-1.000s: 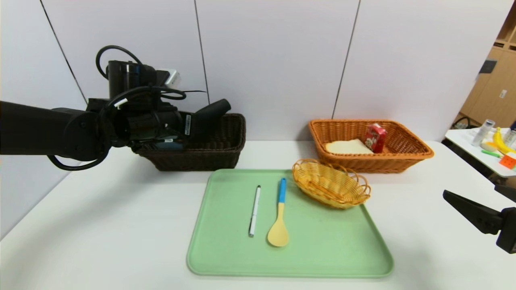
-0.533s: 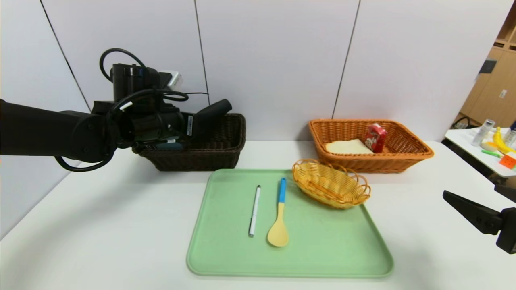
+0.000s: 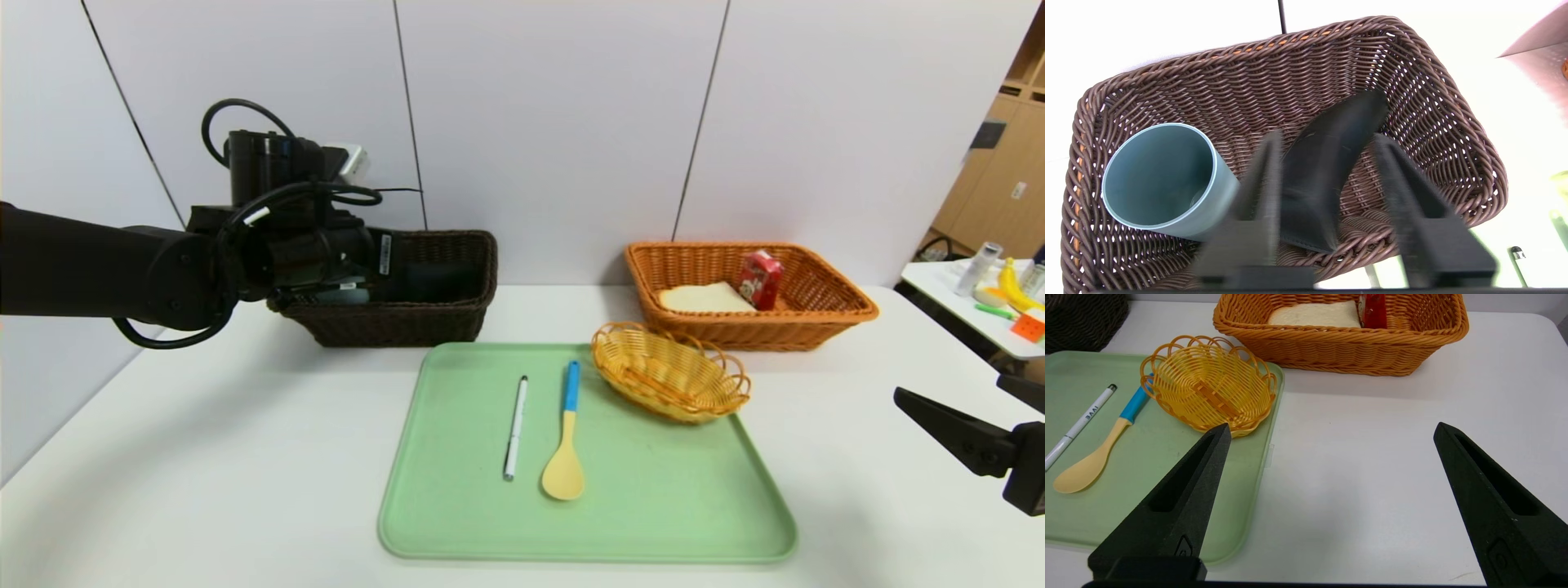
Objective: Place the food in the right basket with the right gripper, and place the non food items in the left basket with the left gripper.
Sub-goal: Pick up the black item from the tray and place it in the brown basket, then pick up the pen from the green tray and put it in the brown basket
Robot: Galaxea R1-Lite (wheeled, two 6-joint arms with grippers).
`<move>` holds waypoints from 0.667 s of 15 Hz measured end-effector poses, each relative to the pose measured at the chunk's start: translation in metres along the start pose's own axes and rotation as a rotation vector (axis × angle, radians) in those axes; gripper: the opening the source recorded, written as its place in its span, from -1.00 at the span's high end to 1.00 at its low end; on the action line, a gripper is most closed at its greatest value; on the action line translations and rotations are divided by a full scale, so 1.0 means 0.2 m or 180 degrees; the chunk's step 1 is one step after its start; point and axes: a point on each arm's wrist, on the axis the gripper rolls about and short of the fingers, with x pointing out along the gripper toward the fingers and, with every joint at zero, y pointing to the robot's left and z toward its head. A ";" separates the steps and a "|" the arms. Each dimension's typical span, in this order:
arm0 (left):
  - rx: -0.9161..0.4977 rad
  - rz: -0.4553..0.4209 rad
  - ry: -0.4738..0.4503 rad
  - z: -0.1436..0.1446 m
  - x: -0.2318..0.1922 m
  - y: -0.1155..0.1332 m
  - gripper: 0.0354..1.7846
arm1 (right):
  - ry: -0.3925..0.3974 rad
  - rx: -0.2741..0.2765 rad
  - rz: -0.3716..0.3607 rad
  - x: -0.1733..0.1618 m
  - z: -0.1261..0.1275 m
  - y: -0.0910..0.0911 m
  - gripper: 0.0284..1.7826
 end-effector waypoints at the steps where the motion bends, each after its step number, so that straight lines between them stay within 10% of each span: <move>1: 0.0000 0.0001 -0.0002 0.00 0.00 0.00 -0.14 | 0.0000 0.0000 0.0000 0.00 0.00 0.00 -0.92; 10: 0.0051 -0.0262 -0.0087 0.06 -0.24 -0.14 -0.67 | -0.0017 0.0001 0.0001 0.00 0.00 0.00 -0.92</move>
